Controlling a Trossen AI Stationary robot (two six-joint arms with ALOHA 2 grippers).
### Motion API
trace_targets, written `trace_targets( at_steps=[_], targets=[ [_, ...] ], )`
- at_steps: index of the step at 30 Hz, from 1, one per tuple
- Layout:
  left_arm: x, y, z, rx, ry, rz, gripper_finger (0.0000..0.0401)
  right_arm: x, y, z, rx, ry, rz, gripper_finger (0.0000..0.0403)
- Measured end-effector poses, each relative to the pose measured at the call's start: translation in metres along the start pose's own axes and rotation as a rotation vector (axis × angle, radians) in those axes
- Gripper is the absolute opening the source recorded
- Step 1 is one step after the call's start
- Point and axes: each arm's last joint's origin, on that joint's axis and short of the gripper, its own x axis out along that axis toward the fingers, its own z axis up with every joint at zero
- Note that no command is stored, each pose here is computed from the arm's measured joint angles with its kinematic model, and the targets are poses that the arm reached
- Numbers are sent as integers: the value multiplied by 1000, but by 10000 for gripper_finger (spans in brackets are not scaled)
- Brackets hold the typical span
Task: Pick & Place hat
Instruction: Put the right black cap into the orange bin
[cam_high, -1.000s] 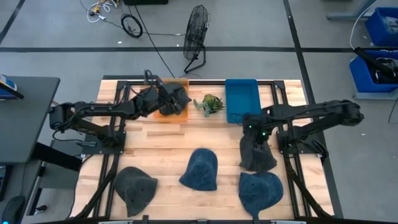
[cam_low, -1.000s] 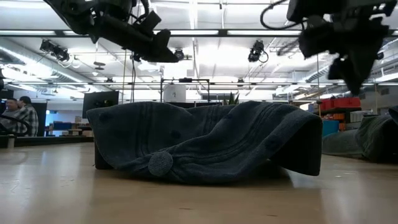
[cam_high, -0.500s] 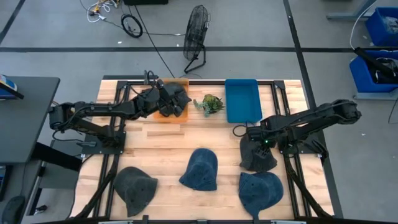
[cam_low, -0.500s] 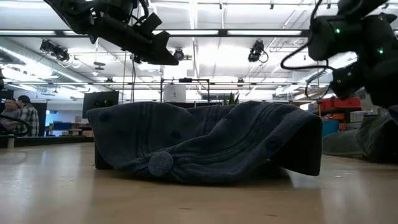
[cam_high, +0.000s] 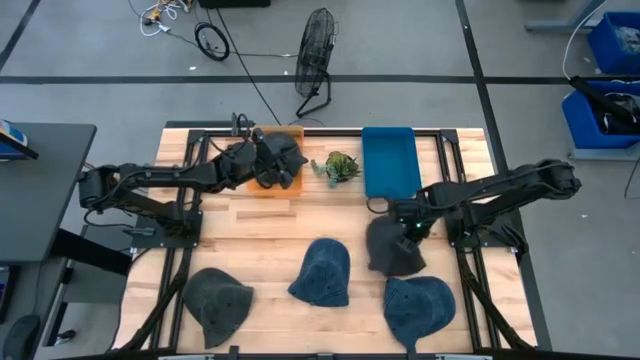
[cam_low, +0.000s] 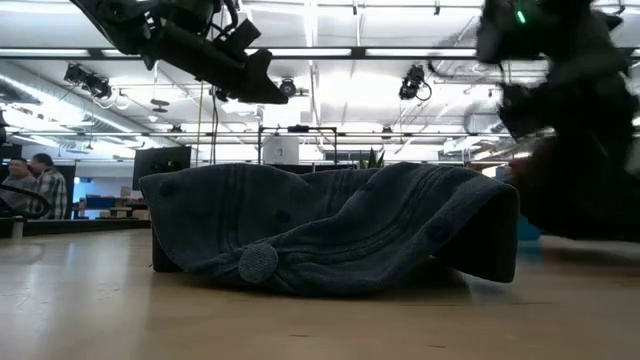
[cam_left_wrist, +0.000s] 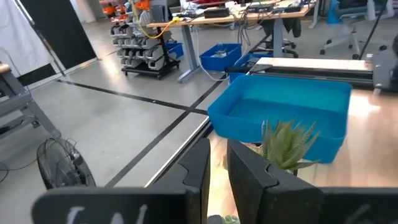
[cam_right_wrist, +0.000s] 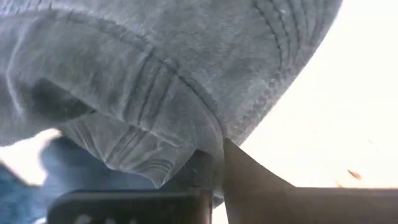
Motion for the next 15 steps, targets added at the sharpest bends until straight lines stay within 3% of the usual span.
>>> trace_targets(
  at_steps=[4,7,12,15],
  targets=[
    [-9,-2,9,-9,-42,-16,57,-39,27,13,-119,-141,78,5],
    [-21,-2,20,0,-94,-31,57,-73,47,26,-230,-385,68,6],
    [-48,-1,42,142,-198,18,57,-113,59,50,-294,-904,-196,3],
    [-64,4,52,170,-237,85,57,-122,58,74,-231,-1125,-350,2]
  ],
)
